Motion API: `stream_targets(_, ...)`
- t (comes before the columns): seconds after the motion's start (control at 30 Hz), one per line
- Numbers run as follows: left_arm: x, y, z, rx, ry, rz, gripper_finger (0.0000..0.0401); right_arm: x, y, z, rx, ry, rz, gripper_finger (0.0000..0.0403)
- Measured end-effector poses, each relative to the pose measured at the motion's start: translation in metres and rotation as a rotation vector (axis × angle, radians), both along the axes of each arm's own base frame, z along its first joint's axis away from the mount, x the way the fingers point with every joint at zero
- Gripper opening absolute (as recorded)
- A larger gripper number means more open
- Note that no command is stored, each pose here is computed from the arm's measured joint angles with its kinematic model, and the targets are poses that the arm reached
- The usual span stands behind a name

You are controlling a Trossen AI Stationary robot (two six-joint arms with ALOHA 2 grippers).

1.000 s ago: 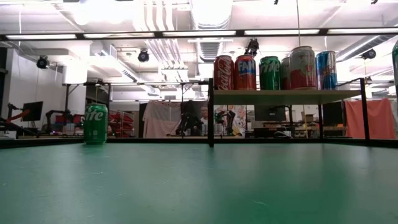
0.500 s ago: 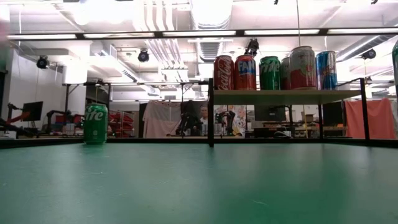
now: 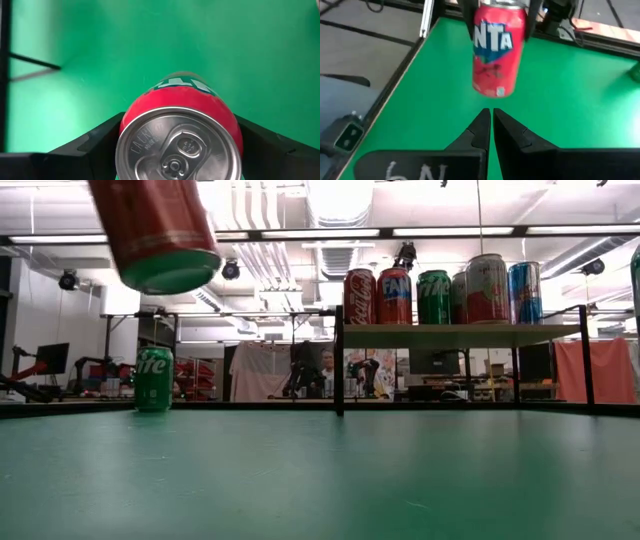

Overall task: Place canned beverage on shelf
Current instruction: Put the red soda can on the shelf aligned with the other red soda cans

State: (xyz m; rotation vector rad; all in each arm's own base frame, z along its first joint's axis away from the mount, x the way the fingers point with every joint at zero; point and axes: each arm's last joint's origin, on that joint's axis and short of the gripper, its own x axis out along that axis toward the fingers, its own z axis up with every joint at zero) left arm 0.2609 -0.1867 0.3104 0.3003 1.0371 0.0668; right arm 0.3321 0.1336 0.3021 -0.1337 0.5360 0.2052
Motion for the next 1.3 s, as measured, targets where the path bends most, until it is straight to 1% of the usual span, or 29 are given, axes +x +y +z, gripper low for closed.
stream_targets(0.13,0.007,0.005,0.003,0.022,-0.011,-0.041,0.0292,0.011,0.002,-0.007,0.02,-0.012,0.014,0.0025)
stream_targets(0.23,0.012,0.009,0.004,0.031,-0.022,-0.06,0.0292,0.02,-0.001,-0.012,0.019,-0.005,0.001,0.0059)
stream_targets(0.33,0.016,0.013,0.004,0.041,-0.023,-0.079,0.0292,0.03,-0.005,-0.014,0.039,0.004,-0.037,0.011)
stream_targets(0.6,0.022,0.02,0.005,0.065,-0.027,-0.109,0.0292,0.046,-0.01,-0.023,0.069,0.012,-0.086,0.0278)
stream_targets(0.67,0.024,0.021,0.005,0.072,-0.027,-0.113,0.0292,0.049,-0.012,-0.024,0.078,-0.001,-0.095,0.0312)
stream_targets(0.77,0.026,0.023,0.006,0.077,-0.038,-0.124,0.0292,0.054,-0.017,-0.027,0.085,-0.018,-0.11,0.0351)
stream_targets(0.83,0.028,0.025,0.006,0.081,-0.042,-0.127,0.0292,0.058,-0.02,-0.029,0.088,-0.021,-0.115,0.0364)
stream_targets(0.9,0.029,0.027,0.006,0.088,-0.038,-0.13,0.0292,0.061,-0.022,-0.032,0.09,-0.021,-0.119,0.0369)
stream_targets(1.03,0.032,0.031,0.007,0.101,-0.039,-0.137,0.0292,0.066,-0.025,-0.039,0.114,-0.009,-0.087,0.037)
stream_targets(1.2,0.037,0.034,0.008,0.11,-0.057,-0.154,0.0292,0.073,-0.028,-0.045,0.112,-0.022,-0.087,0.037)
stream_targets(1.3,0.038,0.036,0.008,0.117,-0.056,-0.159,0.0292,0.074,-0.031,-0.045,0.114,-0.031,-0.091,0.0362)
